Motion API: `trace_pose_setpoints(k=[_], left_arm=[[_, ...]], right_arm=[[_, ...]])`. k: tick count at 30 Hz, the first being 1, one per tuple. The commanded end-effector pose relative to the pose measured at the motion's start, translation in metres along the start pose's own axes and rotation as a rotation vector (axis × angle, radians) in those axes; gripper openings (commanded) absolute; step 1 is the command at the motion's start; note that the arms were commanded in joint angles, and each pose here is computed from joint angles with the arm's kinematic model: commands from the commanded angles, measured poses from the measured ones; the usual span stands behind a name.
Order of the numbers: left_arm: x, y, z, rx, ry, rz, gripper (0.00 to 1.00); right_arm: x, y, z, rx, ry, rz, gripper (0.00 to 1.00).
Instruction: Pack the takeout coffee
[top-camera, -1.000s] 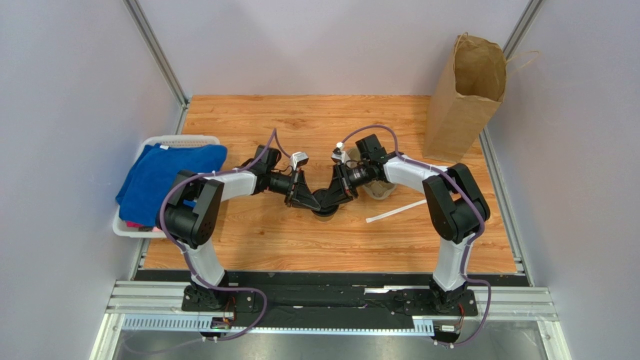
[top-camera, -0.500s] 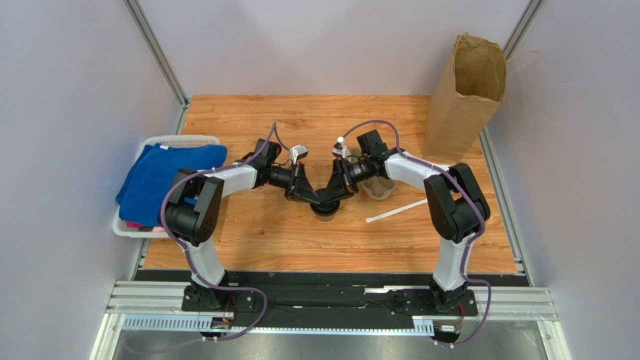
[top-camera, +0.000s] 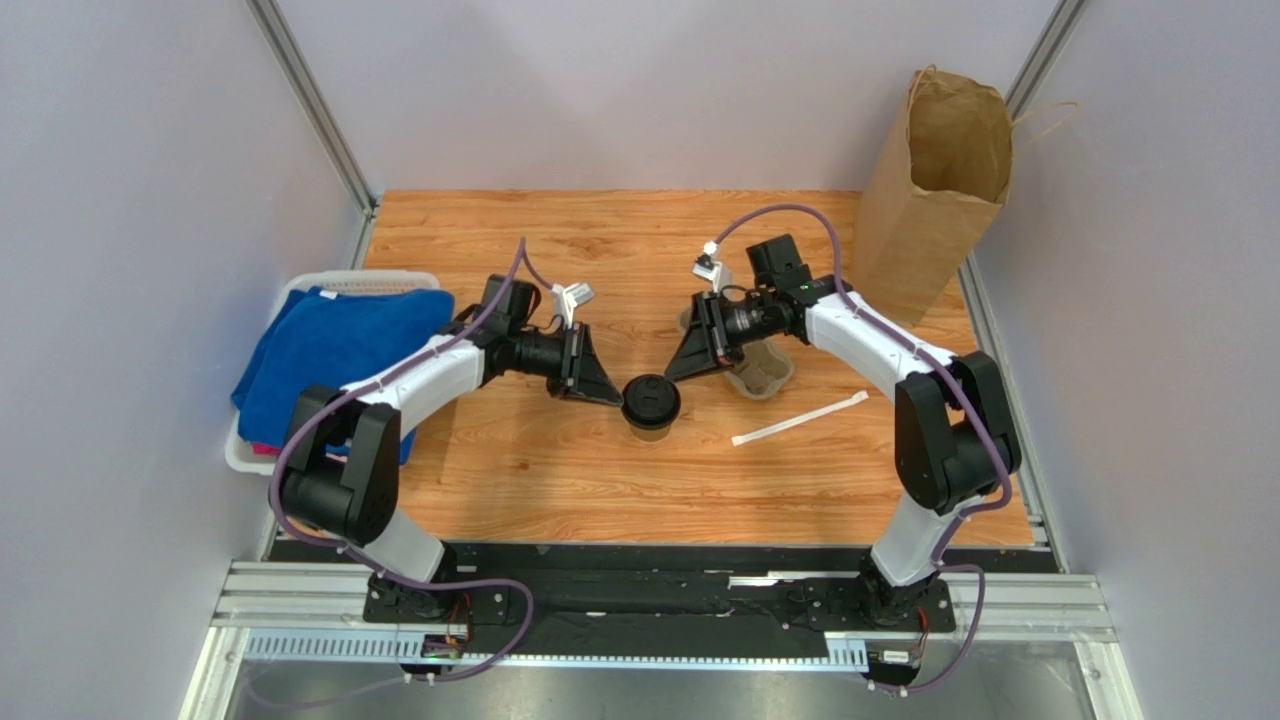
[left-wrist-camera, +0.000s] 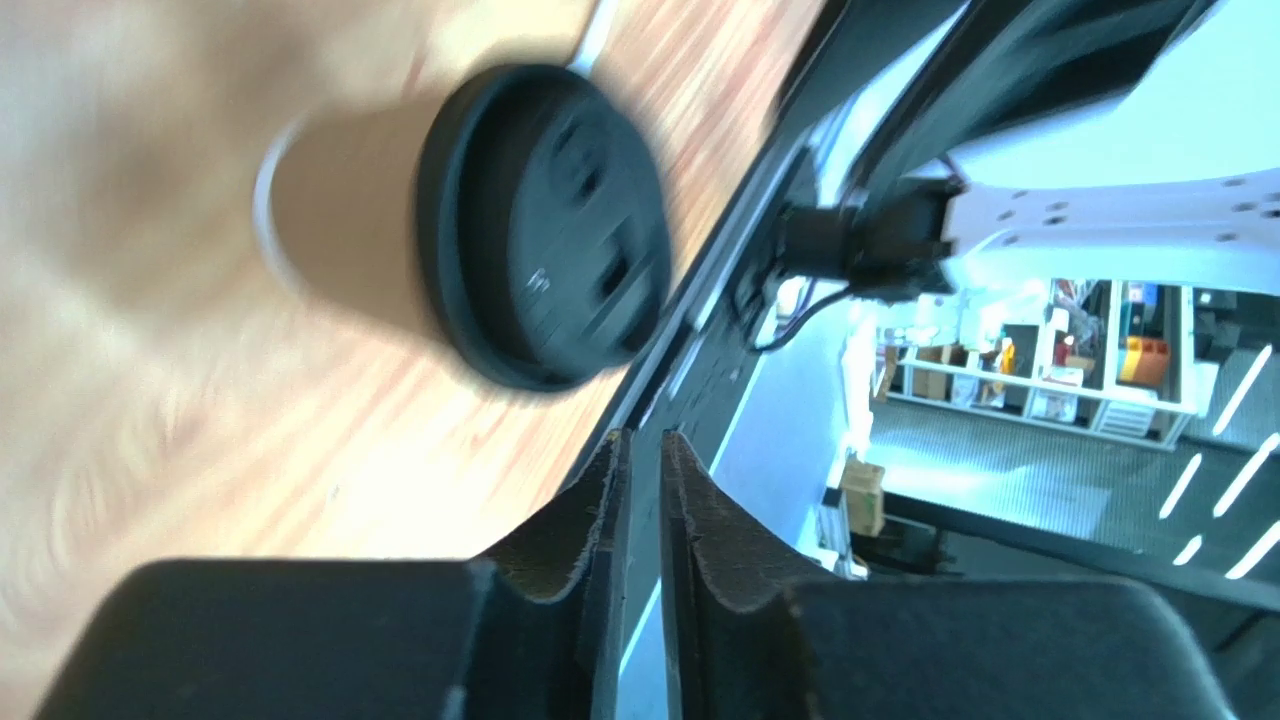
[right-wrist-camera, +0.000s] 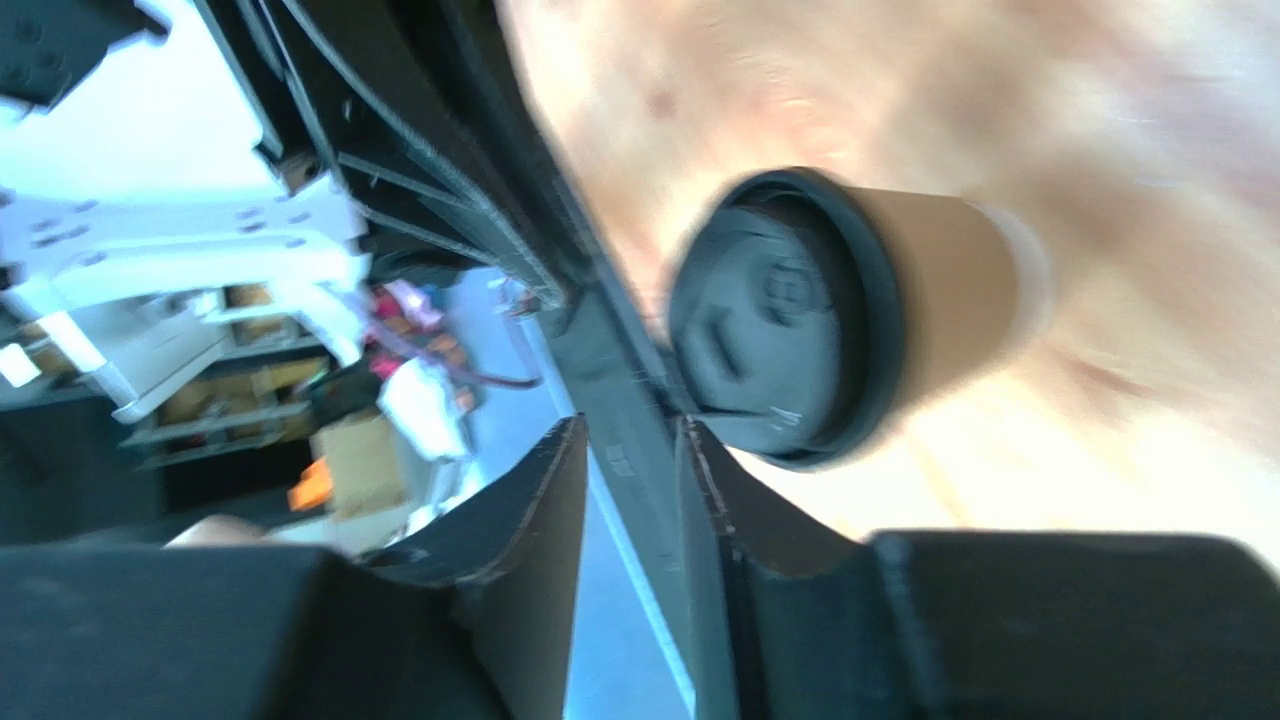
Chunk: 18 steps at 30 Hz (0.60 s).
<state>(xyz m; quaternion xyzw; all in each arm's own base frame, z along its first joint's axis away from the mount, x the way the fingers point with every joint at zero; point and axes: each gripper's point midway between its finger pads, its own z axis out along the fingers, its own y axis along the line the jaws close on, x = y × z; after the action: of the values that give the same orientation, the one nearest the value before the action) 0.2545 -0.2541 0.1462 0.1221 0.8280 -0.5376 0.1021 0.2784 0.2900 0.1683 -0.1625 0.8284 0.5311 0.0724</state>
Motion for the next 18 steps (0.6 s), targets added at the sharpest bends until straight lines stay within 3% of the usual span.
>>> trace_pose_setpoints(k=[1,6,18], left_arm=[[0.039,0.033,-0.003,-0.104,0.03,-0.106,0.18],[0.037,0.052,0.005,-0.141,0.012,-0.137,0.15],[-0.022,0.056,0.033,-0.093,-0.026,-0.13,0.15]], right_arm=[[0.01,-0.022,-0.019,0.149,-0.032,-0.096,0.28],[0.032,-0.04,-0.026,0.227,-0.016,-0.117,0.24],[0.057,-0.074,-0.028,0.322,0.028,-0.177,0.23]])
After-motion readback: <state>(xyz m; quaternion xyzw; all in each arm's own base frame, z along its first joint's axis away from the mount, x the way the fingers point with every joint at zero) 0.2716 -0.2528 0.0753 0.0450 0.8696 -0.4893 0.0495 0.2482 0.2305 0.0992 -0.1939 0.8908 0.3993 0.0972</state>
